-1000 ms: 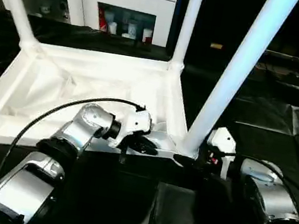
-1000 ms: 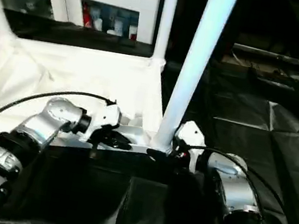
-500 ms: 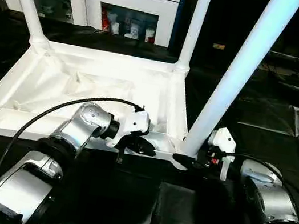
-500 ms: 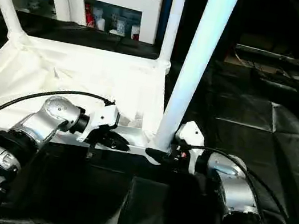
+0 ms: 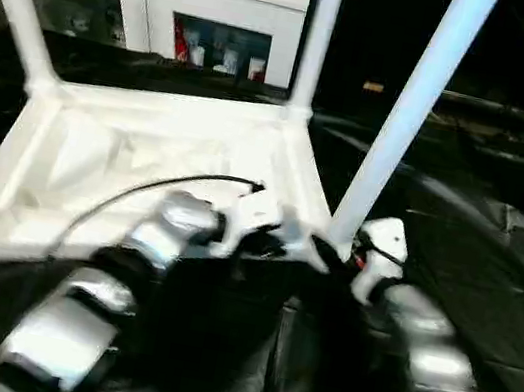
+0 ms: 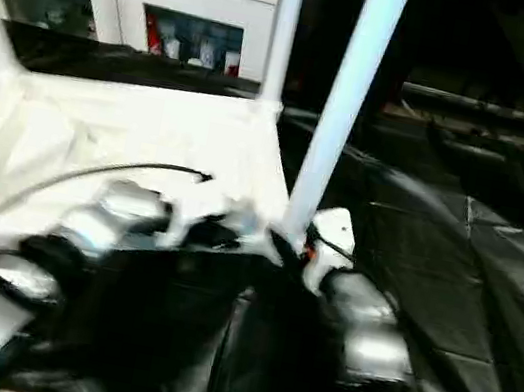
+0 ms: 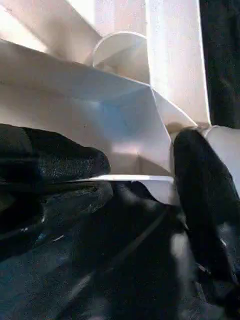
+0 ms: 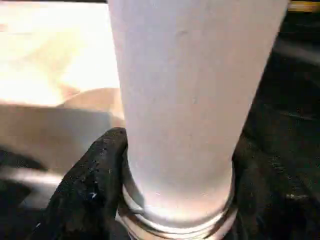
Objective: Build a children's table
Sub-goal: Rotate leg to tighten
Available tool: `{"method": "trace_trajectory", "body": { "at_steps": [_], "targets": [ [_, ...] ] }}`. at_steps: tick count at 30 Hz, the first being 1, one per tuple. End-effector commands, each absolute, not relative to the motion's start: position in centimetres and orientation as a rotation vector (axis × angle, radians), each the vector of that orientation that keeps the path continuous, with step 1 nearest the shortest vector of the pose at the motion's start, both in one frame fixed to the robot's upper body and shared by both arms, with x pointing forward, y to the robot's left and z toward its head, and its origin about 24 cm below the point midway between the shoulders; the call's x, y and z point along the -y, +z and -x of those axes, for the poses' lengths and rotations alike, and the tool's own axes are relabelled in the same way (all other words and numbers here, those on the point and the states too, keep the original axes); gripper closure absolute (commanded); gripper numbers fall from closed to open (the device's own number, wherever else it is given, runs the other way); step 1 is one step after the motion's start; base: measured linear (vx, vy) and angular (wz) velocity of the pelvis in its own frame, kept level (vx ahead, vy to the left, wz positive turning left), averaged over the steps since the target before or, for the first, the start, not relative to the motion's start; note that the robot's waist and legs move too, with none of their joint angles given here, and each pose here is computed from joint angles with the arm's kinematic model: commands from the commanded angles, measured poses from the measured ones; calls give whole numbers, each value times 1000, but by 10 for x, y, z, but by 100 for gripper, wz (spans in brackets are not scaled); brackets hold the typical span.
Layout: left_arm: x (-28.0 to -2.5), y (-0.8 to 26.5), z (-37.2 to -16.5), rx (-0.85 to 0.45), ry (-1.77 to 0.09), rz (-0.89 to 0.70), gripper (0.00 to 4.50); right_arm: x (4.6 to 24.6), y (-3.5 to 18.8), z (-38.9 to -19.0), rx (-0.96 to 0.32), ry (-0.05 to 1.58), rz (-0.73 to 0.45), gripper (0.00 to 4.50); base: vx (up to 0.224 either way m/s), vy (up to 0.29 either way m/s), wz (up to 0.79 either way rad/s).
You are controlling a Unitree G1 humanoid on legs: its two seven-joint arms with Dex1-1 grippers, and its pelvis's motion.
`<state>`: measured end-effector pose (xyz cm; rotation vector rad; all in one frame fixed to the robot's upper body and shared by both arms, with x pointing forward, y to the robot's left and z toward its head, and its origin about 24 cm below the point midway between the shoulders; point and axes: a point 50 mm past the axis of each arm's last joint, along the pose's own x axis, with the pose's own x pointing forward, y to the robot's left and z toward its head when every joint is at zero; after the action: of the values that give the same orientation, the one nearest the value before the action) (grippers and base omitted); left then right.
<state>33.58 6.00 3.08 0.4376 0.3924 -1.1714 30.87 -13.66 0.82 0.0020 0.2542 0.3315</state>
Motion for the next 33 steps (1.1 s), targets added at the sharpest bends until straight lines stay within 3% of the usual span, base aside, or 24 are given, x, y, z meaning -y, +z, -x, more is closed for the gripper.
{"method": "trace_trajectory", "body": {
  "at_steps": [1,3,4,9,16,21,29,33],
  "targets": [
    [-40,6,-318,-488,-1200,-442,450,120,-18,-297,-392,329,15,184,0,0,0],
    [-26,5,-313,-466,-1233,-450,450,109,-14,-299,-352,333,35,184,0,0,0],
    [-24,5,-312,-463,-1242,-451,450,107,-12,-299,-343,345,38,128,0,0,0],
    [-25,4,-310,-439,-1285,-482,450,111,-6,-302,-300,317,6,85,0,0,0],
    [-44,6,-315,-442,-1292,-519,450,136,7,-297,-238,422,57,85,0,0,0],
    [-57,11,-321,-408,-1296,-548,450,186,22,-266,-275,770,146,85,0,0,0],
    [-61,16,-324,-381,-1305,-548,450,231,41,-255,-316,809,169,85,0,0,0],
    [-60,17,-323,-359,-1337,-533,450,233,50,-245,-318,888,132,85,0,0,0]
  ]
}}
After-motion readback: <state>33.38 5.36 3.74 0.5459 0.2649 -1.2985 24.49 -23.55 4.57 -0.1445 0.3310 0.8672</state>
